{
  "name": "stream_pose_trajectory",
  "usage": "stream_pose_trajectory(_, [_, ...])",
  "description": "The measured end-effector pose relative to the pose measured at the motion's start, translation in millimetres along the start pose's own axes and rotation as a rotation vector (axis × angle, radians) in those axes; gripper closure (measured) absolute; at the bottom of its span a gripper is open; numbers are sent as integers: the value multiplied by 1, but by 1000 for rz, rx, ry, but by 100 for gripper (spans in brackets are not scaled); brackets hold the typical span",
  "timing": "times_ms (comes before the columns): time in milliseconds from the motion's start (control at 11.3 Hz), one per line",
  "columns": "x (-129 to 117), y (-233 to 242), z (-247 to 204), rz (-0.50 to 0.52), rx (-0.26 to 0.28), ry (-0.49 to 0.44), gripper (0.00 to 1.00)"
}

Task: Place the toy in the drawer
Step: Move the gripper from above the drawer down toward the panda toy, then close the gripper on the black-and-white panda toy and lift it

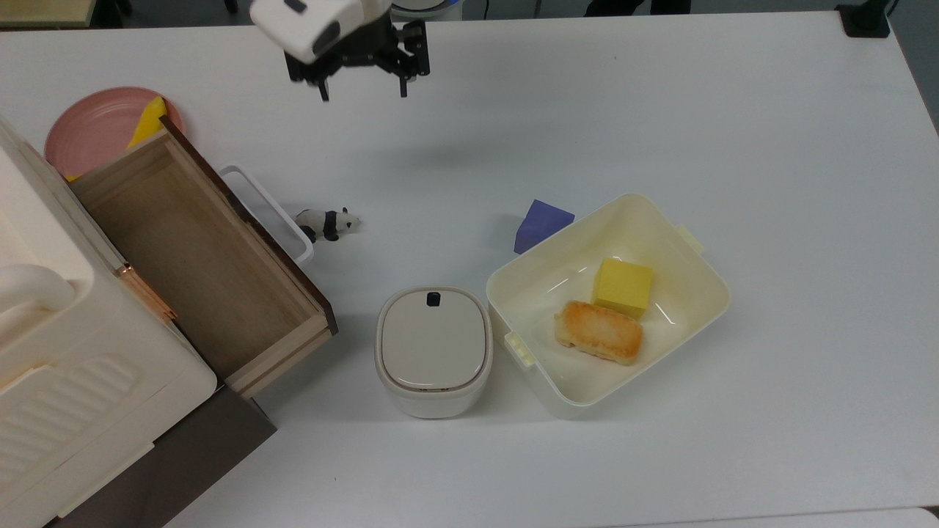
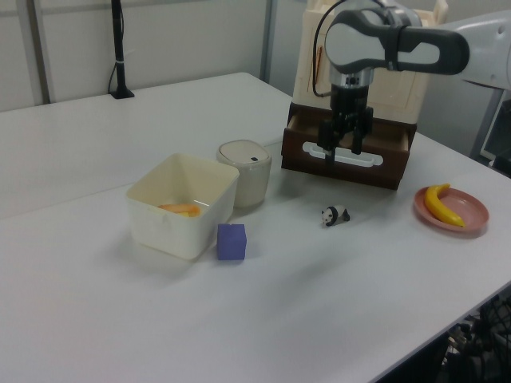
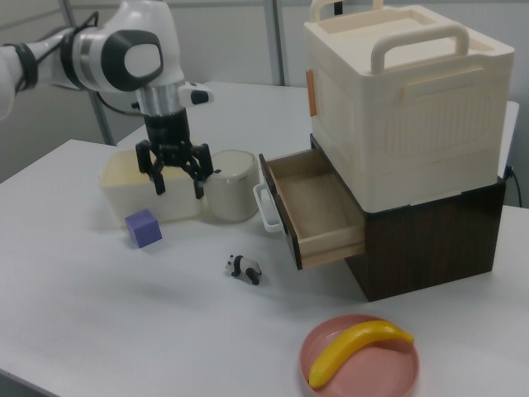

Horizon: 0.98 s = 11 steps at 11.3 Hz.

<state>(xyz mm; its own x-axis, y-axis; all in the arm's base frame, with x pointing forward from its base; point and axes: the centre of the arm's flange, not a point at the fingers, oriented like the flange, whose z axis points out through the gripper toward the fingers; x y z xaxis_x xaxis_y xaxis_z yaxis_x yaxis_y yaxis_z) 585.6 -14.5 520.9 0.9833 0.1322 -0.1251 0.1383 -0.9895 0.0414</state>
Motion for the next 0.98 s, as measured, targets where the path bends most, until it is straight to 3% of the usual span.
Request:
stream_pose_trajectory(177, [7, 10, 26, -213, -85, -14, 9])
stream_pose_trajectory(532, [25, 9, 77, -545, -293, 71, 16])
stream_pose_trajectory(975, [44, -8, 147, -762, -432, 87, 23])
